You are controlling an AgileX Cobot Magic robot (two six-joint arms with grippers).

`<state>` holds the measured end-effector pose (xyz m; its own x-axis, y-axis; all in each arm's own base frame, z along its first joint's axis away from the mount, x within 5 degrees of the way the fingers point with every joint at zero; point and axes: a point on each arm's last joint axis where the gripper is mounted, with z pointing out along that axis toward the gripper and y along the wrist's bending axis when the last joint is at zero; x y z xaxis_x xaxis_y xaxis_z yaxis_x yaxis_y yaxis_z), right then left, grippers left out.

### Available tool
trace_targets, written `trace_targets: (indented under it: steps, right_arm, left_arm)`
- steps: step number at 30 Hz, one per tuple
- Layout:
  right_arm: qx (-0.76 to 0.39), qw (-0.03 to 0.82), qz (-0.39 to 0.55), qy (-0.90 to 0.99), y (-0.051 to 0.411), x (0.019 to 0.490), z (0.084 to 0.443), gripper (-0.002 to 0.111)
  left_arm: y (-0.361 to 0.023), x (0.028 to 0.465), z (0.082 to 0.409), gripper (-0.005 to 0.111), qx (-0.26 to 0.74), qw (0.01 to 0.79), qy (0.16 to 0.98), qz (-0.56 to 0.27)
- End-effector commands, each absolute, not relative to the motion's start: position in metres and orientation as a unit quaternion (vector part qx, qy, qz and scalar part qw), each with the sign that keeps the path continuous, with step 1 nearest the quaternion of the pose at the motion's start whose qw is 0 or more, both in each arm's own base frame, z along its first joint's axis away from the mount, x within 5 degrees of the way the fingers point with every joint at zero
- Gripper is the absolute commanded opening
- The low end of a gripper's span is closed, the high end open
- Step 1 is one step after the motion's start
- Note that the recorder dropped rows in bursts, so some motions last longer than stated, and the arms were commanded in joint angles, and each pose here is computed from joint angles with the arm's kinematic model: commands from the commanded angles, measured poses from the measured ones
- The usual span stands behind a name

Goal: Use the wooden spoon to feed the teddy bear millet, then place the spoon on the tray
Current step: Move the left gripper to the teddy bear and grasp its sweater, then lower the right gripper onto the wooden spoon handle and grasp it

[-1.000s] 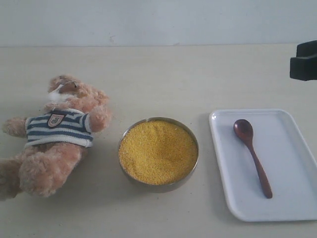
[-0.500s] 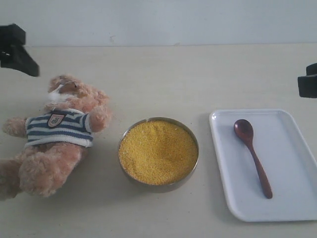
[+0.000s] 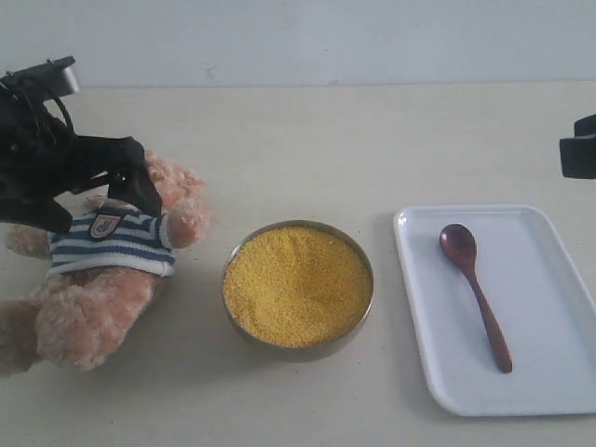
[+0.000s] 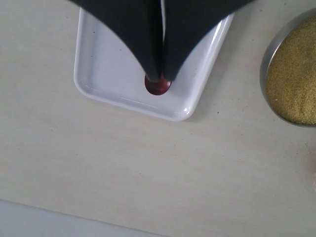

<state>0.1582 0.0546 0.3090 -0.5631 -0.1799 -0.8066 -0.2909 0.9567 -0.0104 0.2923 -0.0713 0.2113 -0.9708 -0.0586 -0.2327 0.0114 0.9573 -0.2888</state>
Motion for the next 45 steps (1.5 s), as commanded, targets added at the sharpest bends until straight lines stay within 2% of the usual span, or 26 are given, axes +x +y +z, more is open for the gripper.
trace_targets:
  steps: [1,5,11,14,21,29,32,33,35,38,40,42,45]
  right_arm:
    - [-0.136,0.453,0.063,0.879,0.055,0.159,0.311,0.000]
    - [-0.136,0.454,0.063,0.878,0.055,0.159,0.311,0.000]
    - [-0.136,0.455,0.063,0.878,0.055,0.159,0.311,0.000]
    - [-0.136,0.455,0.063,0.878,0.055,0.159,0.311,0.000]
    - [-0.136,0.455,0.063,0.878,0.055,0.159,0.311,0.000]
    - [-0.136,0.455,0.064,0.878,0.055,0.159,0.311,0.000]
    - [-0.136,0.455,0.064,0.878,0.055,0.159,0.311,0.000]
    - [-0.136,0.454,0.063,0.878,0.055,0.159,0.311,0.000]
    - [-0.135,0.444,0.062,0.884,0.055,0.158,0.309,0.000]
    - [-0.139,0.395,0.045,0.907,0.052,0.154,0.305,0.000]
    - [-0.181,0.281,0.019,0.942,0.057,0.162,0.296,0.000]
    - [-0.202,0.197,0.024,0.959,0.066,0.174,0.281,0.000]
    - [-0.208,0.149,0.030,0.966,0.074,0.187,0.265,0.005]
  left_arm:
    - [-0.072,0.279,0.193,0.109,-0.027,0.101,0.990,-0.096]
    - [-0.077,0.266,0.176,0.109,-0.035,0.098,0.991,-0.089]
    - [-0.075,0.272,0.169,0.109,-0.042,0.169,0.980,-0.092]
    - [-0.074,0.275,0.165,0.109,-0.027,0.178,0.980,-0.080]
    - [-0.072,0.275,0.147,0.109,-0.012,0.138,0.989,-0.057]
    - [-0.073,0.279,0.106,0.107,-0.015,0.084,0.995,-0.043]
    - [-0.072,0.276,0.105,0.081,-0.011,0.070,0.997,-0.038]
    - [-0.072,0.275,0.108,0.046,0.004,0.068,0.997,-0.037]
    - [-0.071,0.274,0.120,0.005,0.040,0.082,0.995,-0.038]
    - [-0.069,0.270,0.145,0.004,0.084,0.110,0.990,-0.029]
    - [-0.065,0.263,0.166,0.004,0.166,0.123,0.978,-0.009]
    - [-0.064,0.259,0.174,0.004,0.219,0.128,0.967,-0.003]
    - [-0.064,0.256,0.178,0.004,0.253,0.125,0.959,-0.002]
